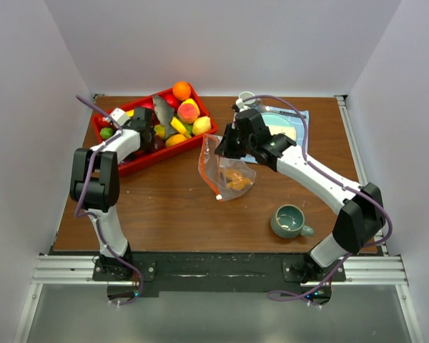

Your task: Place the food in the zip-top bag and seal the zipper

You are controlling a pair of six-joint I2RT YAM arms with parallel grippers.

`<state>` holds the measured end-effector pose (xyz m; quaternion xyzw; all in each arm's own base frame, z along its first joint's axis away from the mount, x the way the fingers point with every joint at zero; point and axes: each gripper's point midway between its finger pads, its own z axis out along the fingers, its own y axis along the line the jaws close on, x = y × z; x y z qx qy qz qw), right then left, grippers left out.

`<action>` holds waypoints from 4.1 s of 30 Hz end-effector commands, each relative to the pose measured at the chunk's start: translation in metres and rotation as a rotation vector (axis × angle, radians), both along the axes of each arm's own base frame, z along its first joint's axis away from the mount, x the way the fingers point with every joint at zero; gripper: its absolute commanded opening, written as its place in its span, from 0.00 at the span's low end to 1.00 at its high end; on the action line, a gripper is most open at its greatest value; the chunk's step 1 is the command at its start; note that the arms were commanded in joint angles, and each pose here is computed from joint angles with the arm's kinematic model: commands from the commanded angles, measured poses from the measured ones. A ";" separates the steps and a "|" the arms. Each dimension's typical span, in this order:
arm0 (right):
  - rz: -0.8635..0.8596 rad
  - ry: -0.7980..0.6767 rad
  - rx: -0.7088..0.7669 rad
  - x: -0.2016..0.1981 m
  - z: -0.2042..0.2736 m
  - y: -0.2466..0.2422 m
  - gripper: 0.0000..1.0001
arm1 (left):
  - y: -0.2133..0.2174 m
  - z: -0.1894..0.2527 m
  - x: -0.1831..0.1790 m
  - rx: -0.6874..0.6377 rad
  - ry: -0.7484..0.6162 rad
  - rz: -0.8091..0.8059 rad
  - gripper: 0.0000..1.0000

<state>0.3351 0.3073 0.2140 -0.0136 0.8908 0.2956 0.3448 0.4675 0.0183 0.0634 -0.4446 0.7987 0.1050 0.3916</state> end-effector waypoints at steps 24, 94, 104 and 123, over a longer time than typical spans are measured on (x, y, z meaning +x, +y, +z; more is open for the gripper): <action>0.014 -0.041 -0.018 -0.003 0.012 -0.004 0.00 | -0.015 0.064 -0.004 -0.039 -0.183 -0.169 0.25; -0.106 -0.082 0.037 0.000 0.039 -0.018 0.00 | -0.306 0.195 -0.170 -0.486 -0.489 -1.216 0.96; -0.136 -0.095 -0.041 -0.002 0.041 -0.038 0.00 | -0.293 0.211 -0.159 -0.432 -0.526 -1.156 0.96; -0.225 -0.200 -0.140 -0.008 0.084 -0.103 0.00 | -0.087 0.159 -0.016 0.024 -0.357 -0.477 0.81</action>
